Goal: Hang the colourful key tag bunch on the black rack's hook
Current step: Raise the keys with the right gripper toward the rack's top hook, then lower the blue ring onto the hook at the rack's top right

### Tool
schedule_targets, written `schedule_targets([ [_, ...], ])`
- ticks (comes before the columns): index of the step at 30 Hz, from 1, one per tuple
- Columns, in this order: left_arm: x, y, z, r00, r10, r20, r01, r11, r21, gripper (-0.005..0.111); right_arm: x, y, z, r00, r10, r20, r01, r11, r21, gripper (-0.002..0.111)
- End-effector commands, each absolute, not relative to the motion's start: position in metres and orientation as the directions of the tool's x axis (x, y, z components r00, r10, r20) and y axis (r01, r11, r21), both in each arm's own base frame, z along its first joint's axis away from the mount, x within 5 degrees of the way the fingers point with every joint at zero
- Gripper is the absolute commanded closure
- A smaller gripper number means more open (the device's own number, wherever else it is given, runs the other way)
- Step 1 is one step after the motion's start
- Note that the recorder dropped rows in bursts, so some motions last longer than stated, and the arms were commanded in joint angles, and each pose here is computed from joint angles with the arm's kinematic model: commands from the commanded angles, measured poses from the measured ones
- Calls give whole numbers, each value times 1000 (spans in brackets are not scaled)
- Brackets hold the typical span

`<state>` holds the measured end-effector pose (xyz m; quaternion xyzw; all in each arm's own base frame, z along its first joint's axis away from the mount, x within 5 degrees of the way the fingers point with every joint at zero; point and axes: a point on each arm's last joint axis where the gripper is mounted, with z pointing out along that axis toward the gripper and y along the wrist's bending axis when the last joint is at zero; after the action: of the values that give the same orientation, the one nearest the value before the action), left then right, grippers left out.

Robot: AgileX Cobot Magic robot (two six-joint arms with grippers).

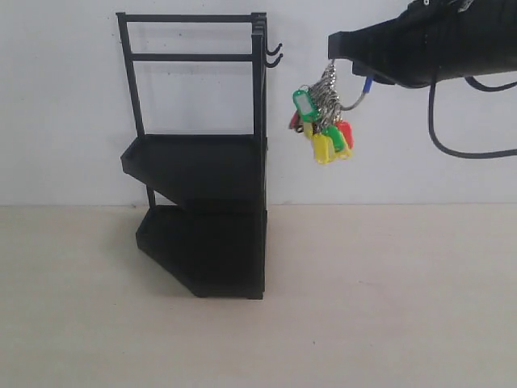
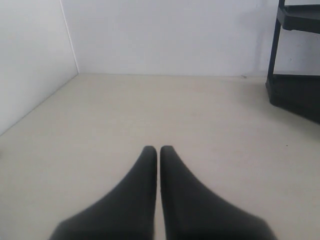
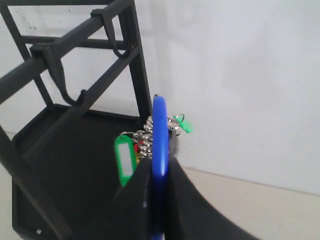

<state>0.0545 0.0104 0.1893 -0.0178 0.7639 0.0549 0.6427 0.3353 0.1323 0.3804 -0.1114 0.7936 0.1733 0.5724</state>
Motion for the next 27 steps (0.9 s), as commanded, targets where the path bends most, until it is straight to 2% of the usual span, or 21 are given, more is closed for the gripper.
schedule_targets([
  [1, 55, 10, 190, -171, 39, -985, -96, 994, 56, 102, 342, 132, 385, -234, 31, -972, -363, 924, 117, 109],
  [7, 55, 10, 190, -171, 39, -985, -96, 994, 56, 102, 356, 136, 373, -214, 20, -977, -350, 932, 96, 109],
  [12, 55, 10, 190, -171, 39, -985, -96, 994, 56, 102, 355, 145, 378, -160, 39, -986, -360, 928, 95, 109],
  [17, 55, 10, 190, -171, 39, -985, -96, 994, 56, 102, 350, 172, 381, -73, 18, -997, -414, 909, 47, 109],
  [27, 55, 10, 190, -171, 39, -985, -96, 994, 56, 102, 361, 189, 384, -44, -41, -998, -445, 895, -17, 109],
])
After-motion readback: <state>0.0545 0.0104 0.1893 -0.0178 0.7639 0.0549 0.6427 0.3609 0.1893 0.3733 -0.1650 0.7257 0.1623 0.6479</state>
